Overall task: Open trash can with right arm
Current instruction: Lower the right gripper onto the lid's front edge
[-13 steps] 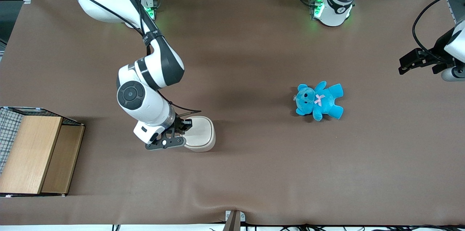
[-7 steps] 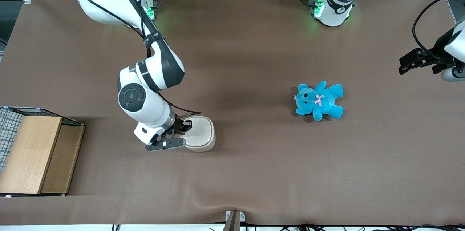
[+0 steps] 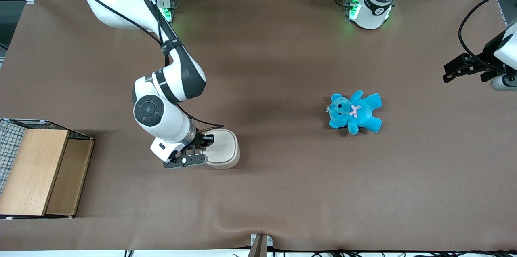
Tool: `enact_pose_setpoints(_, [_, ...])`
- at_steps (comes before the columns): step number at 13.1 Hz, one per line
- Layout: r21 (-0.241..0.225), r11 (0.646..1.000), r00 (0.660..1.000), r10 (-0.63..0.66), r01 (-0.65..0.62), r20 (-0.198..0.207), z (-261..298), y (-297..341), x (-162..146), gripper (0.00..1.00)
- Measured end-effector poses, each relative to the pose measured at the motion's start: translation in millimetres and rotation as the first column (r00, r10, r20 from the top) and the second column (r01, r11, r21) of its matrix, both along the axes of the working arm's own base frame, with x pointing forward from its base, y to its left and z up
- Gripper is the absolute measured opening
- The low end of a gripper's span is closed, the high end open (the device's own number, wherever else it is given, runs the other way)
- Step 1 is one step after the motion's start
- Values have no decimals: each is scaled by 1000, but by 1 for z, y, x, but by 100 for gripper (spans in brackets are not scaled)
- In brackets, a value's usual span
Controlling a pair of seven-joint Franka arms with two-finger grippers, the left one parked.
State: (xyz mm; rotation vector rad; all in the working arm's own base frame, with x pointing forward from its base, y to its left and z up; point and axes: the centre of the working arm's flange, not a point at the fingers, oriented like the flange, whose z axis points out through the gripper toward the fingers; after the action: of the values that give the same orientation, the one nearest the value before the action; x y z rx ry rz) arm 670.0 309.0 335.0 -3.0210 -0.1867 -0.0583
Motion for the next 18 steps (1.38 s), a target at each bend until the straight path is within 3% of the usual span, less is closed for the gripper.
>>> enact_pose_setpoints(18, [4, 1000, 1000, -4, 4, 15, -18, 1, 4, 1])
